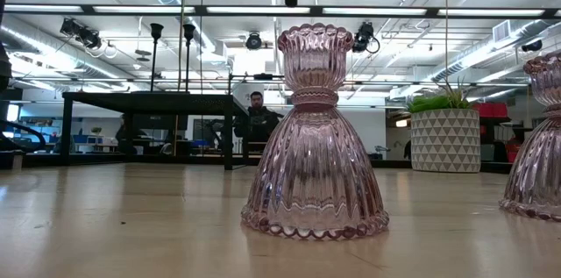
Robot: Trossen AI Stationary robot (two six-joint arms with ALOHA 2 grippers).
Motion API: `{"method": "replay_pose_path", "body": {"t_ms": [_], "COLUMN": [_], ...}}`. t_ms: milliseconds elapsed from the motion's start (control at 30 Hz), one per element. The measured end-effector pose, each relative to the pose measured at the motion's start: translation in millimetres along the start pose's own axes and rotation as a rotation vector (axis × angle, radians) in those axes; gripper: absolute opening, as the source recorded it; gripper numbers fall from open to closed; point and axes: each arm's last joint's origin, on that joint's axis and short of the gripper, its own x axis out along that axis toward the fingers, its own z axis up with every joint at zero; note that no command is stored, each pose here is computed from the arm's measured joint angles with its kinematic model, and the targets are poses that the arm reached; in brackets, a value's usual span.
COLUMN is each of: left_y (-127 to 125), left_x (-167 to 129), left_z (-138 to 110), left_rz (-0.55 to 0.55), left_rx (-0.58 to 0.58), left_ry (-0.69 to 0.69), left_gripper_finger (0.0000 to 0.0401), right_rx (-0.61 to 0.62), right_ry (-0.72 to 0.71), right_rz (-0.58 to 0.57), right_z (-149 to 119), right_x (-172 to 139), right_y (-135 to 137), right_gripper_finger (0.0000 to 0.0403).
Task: Pick & Place candle stick holders
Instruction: Put the green glass candle holder on the shelf
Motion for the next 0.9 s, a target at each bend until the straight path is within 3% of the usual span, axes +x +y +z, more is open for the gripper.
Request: {"method": "replay_pose_path", "body": {"t_ms": [600,900], "left_y": [-15.7,-15.6], "left_x": [-29.7,-34.4], "left_z": [23.0,20.7], "left_rz": [0.107,0.15], "left_rx": [0.058,0.054], "left_ry": [0.08,0.138], "left_gripper_finger": [0.0234,0.0202], "right_rx": [-0.038,-0.048], "right_ry": [0.008,0.039], "right_rz": [0.005,-0.007], "right_z": [2.6,-0.6], "right_x": [-11.0,-10.9], "right_y": [-0.1,-1.0], "right_gripper_finger": [0.0146,0.0153]}}
